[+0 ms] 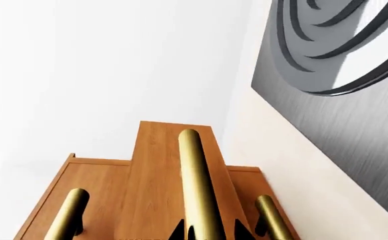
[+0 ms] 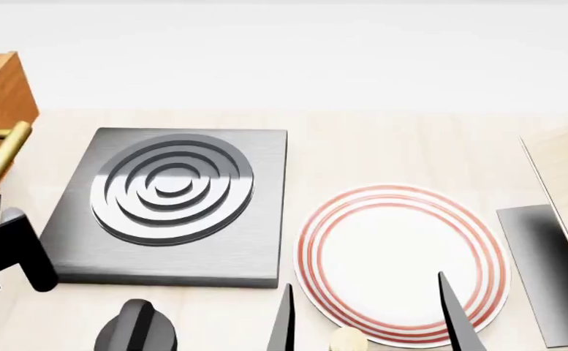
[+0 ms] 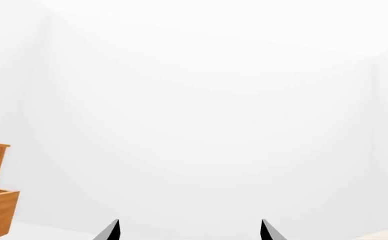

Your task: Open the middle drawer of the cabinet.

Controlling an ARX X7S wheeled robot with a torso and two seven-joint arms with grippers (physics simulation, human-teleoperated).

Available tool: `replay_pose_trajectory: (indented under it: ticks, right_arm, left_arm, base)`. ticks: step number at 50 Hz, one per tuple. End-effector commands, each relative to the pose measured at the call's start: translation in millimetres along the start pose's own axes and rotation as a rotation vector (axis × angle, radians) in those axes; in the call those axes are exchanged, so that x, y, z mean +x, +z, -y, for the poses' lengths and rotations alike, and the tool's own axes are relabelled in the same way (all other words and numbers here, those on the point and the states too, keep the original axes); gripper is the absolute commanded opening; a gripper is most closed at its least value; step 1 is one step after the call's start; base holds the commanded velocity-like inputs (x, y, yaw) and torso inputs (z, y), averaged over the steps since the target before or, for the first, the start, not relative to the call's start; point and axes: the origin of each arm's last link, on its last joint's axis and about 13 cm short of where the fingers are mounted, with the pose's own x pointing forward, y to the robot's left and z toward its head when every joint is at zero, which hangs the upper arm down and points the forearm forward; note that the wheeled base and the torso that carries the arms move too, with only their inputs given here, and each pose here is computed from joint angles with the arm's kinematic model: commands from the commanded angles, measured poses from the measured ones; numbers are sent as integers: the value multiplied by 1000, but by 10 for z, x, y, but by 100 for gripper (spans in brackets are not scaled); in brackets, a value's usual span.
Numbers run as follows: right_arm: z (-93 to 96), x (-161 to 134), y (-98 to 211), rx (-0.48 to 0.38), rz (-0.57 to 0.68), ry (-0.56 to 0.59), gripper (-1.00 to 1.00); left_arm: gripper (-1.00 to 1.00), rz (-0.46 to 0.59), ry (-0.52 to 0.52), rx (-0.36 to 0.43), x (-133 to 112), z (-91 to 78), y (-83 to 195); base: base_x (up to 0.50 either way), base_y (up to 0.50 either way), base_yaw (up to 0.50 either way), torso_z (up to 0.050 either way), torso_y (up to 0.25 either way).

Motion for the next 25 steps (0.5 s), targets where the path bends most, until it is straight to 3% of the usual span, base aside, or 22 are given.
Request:
replay_pose_trajectory:
  ticks: [1,25]
  right_arm:
    - [30,15,-6,-22,5,-14,100]
    - [36,11,-11,-19,4,-15,100]
  left_arm:
    - [-100,31,300,77,47,-503,135]
    - [-100,83,285,70,25,-479,288]
  base:
    - [0,0,0,0,0]
    - [0,0,0,3,9]
